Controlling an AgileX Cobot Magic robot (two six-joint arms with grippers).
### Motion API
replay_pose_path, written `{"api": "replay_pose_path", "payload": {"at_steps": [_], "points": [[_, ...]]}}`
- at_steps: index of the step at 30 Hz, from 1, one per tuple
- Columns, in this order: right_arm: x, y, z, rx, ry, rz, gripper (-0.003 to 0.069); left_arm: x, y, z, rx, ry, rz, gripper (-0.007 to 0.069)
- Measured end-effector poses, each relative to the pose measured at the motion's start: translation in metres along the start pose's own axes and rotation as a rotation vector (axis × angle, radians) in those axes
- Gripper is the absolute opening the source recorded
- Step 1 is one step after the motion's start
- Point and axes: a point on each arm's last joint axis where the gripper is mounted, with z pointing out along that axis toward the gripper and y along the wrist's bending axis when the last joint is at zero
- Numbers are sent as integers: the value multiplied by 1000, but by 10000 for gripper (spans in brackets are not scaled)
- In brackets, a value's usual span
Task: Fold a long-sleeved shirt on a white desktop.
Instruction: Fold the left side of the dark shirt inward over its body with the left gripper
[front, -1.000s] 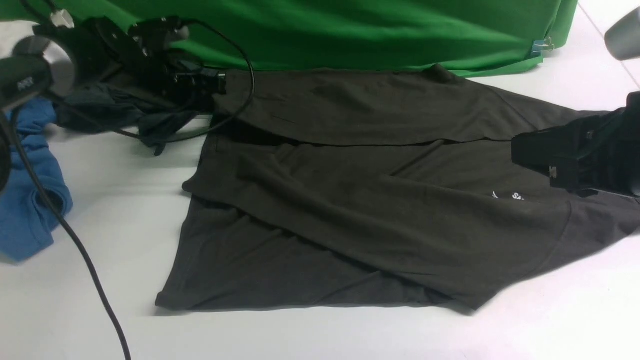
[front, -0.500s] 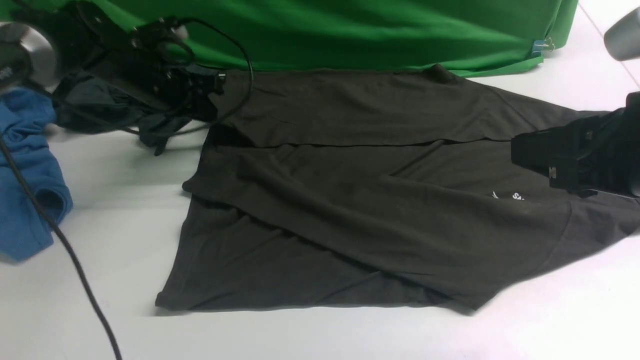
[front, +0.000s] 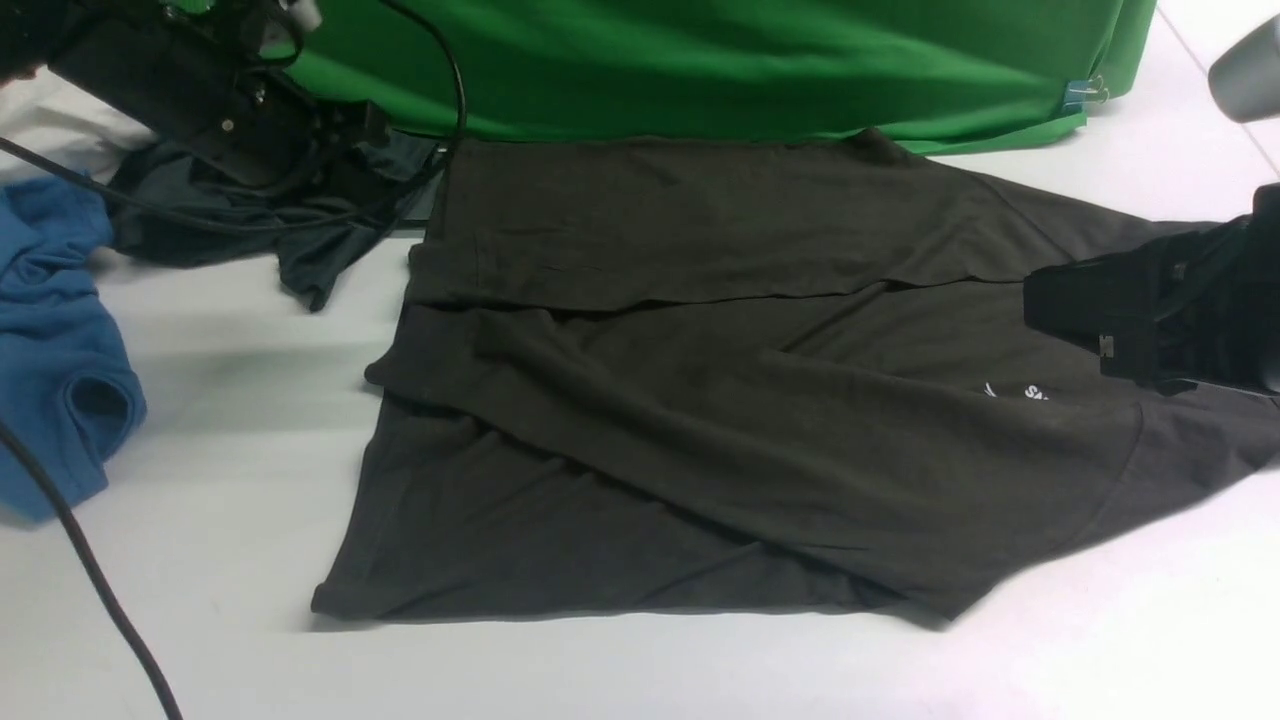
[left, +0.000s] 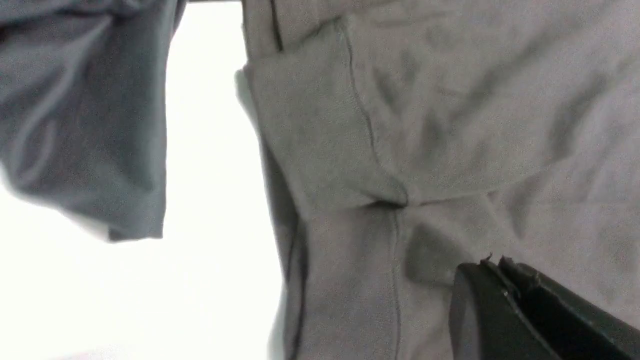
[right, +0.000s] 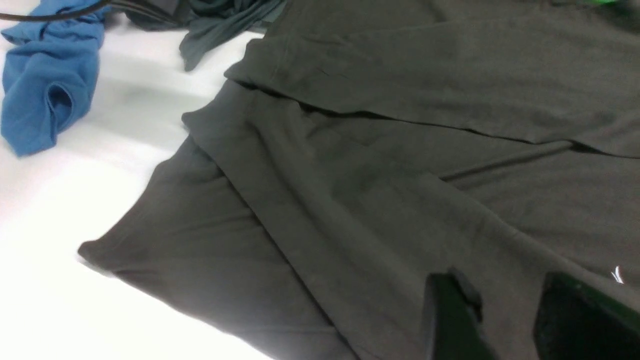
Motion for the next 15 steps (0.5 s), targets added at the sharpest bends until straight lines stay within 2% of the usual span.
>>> {"api": "replay_pose_path", "payload": {"at_steps": [5, 7, 12, 14, 15], "points": [[0, 0, 0, 1, 0, -2, 240, 0, 5, 1, -48, 2, -48, 25], [0, 0, 0, 1, 0, -2, 240, -1, 7, 6, -70, -7, -80, 59], [0, 0, 0, 1, -1, -2, 240, 1, 4, 30, -70, 29, -120, 193], [0, 0, 0, 2, -2, -2, 240, 4, 2, 48, -62, 67, -147, 287], [0, 0, 0, 2, -2, -2, 240, 5, 3, 49, -62, 70, -150, 295]]}}
